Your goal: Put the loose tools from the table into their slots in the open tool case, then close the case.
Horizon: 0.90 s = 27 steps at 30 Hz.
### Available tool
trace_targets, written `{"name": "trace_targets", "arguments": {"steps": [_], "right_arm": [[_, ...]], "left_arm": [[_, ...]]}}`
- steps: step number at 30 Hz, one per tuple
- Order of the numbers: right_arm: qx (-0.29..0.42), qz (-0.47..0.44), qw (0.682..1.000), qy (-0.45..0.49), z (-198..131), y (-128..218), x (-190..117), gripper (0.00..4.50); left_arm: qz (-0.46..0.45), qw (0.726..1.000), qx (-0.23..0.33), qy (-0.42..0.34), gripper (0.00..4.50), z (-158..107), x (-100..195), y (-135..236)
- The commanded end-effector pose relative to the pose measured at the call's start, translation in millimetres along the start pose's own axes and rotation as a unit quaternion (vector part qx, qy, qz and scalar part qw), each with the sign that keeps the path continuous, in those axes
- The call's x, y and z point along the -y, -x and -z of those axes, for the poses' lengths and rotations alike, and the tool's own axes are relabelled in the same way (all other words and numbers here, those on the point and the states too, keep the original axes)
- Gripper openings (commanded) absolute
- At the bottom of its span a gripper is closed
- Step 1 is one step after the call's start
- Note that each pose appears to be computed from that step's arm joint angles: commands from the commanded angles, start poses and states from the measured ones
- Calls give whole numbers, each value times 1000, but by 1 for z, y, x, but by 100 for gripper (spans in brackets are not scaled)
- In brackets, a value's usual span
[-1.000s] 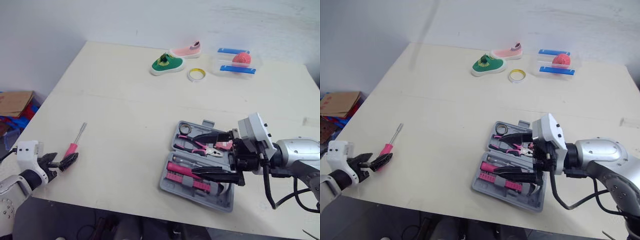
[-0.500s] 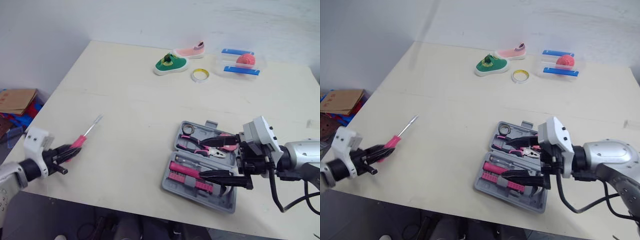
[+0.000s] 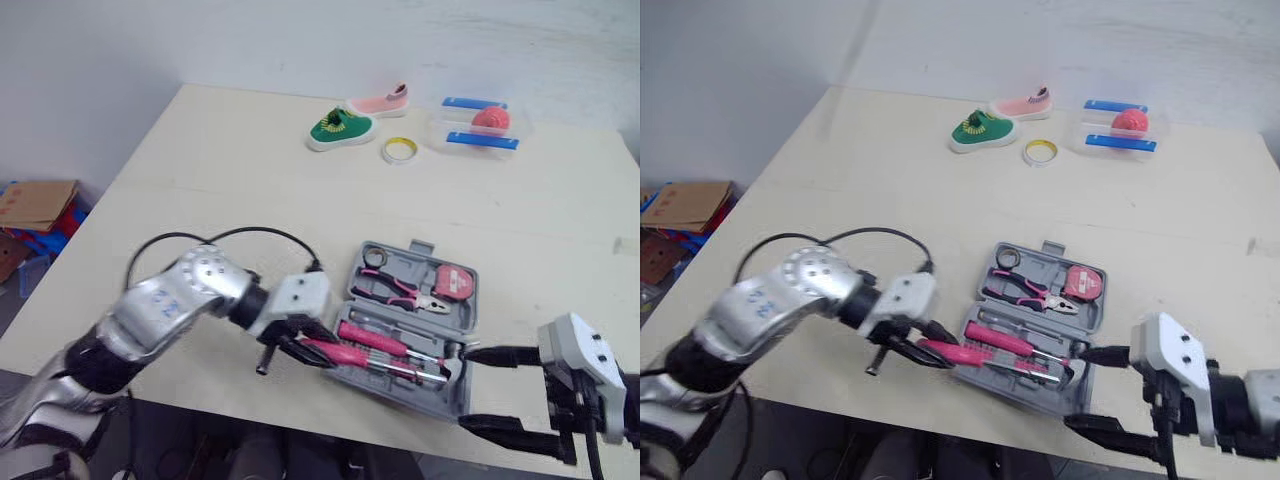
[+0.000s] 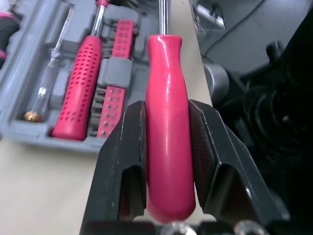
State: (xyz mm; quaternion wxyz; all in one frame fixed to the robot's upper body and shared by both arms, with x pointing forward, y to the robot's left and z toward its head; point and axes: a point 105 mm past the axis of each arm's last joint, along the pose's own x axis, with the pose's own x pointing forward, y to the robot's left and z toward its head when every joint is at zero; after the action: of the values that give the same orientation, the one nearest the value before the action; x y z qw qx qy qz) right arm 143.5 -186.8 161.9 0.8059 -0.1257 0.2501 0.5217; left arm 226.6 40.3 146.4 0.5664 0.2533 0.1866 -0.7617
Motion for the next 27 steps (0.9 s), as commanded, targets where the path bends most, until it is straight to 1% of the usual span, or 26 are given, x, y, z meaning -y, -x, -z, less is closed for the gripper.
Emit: {"name": "trace_targets", "arguments": {"steps": [1, 4, 8, 17, 19, 23, 24, 26, 27], "right_arm": [[-7, 23, 1000, 4, 3, 7, -6, 450], [-11, 42, 999, -8, 9, 11, -6, 450], [-13, 56, 998, -13, 15, 11, -6, 450], [-1, 61, 998, -6, 12, 7, -1, 450], [2, 60, 998, -6, 11, 6, 0, 450], [5, 58, 998, -5, 10, 5, 0, 450], [6, 58, 998, -5, 10, 6, 1, 450], [6, 57, 998, -4, 10, 6, 1, 450], [6, 57, 998, -4, 10, 5, 1, 450]], "left_arm": [[9, 1000, -19, -16, 54, 1, -7, -21], [2, 999, -30, -29, 54, 5, -13, -31], [9, 999, -40, -19, 54, 10, -11, -39], [4, 999, -54, -6, 54, 18, -14, -51], [4, 999, -43, -3, 157, 15, -13, -48], [20, 1000, -7, -5, 315, 5, -4, -37], [22, 1000, -3, -7, 315, 6, -3, -29], [29, 999, 22, -14, 315, 7, 0, -19], [26, 999, 34, -21, 291, 7, 0, -18]]}}
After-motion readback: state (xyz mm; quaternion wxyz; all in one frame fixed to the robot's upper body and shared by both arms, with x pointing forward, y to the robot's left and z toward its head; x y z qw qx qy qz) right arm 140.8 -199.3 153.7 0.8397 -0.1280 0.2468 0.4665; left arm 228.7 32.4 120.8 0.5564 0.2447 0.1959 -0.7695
